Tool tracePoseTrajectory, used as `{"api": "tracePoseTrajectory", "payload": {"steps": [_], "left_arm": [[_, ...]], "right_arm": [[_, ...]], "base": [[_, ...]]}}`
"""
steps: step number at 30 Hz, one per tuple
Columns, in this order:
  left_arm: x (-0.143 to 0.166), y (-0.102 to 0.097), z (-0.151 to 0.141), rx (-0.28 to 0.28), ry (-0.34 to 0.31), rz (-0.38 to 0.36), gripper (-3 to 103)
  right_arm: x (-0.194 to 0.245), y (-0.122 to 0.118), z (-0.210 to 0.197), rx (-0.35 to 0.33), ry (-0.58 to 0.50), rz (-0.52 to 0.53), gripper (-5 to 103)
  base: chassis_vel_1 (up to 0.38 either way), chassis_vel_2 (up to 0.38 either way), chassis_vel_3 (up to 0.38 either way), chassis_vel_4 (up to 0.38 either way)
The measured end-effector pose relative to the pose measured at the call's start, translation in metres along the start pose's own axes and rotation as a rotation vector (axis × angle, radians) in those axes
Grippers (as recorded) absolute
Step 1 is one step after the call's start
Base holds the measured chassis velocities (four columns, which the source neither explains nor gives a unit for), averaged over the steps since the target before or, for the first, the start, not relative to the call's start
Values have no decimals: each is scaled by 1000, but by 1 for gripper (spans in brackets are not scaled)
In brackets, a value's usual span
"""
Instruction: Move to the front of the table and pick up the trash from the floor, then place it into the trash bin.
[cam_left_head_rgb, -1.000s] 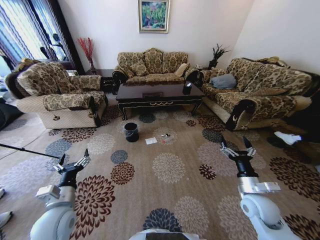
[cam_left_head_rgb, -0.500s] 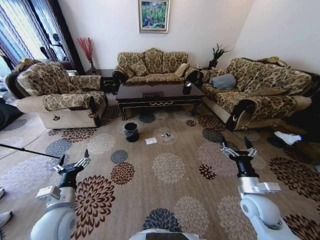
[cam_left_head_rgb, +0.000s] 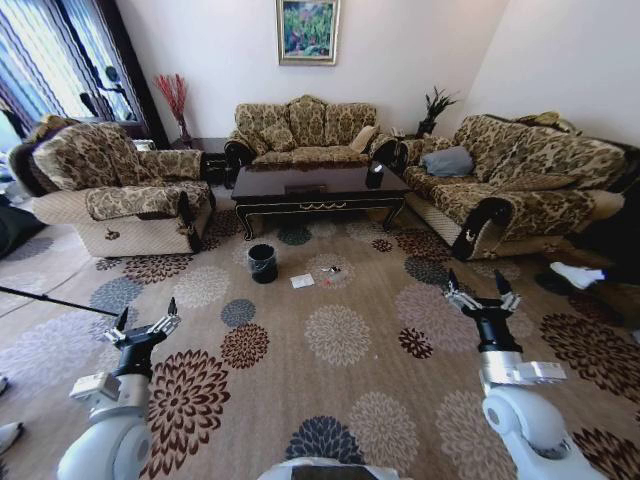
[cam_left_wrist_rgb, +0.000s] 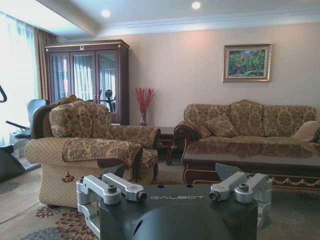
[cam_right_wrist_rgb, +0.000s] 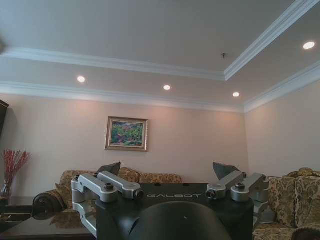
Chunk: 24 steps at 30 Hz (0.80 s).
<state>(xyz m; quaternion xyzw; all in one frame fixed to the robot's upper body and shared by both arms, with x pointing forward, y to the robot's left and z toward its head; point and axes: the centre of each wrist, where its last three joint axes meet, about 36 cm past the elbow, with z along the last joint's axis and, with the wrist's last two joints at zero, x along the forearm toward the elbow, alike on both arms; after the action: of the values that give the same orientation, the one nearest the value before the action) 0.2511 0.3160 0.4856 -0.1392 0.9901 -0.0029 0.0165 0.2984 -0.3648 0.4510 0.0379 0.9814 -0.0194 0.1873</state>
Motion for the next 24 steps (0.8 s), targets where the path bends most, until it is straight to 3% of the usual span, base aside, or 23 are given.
{"api": "tracePoseTrajectory", "payload": {"steps": [5,9,11,13,24], "left_arm": [[0,2,3,-19,-11,38,100],[-1,0,2,16,0,93,100],[-5,2,0,-12,-7,135,100],[-6,4,0,-37,-8,157,100],[-8,4,6,-101,-8,186,100]], "right_arm": [[-1,-7,-7,36,26,-38,100],[2,-10,-8,38,71,-125,100],[3,-15,-10,54,110,-225,100],[4,-17,-12,63,140,-250,100],[4,-6,-25,37,300,-208,100]], "base": [[0,0,0,0],[0,0,0,0],[0,0,0,0],[0,0,0,0],[0,0,0,0]]}}
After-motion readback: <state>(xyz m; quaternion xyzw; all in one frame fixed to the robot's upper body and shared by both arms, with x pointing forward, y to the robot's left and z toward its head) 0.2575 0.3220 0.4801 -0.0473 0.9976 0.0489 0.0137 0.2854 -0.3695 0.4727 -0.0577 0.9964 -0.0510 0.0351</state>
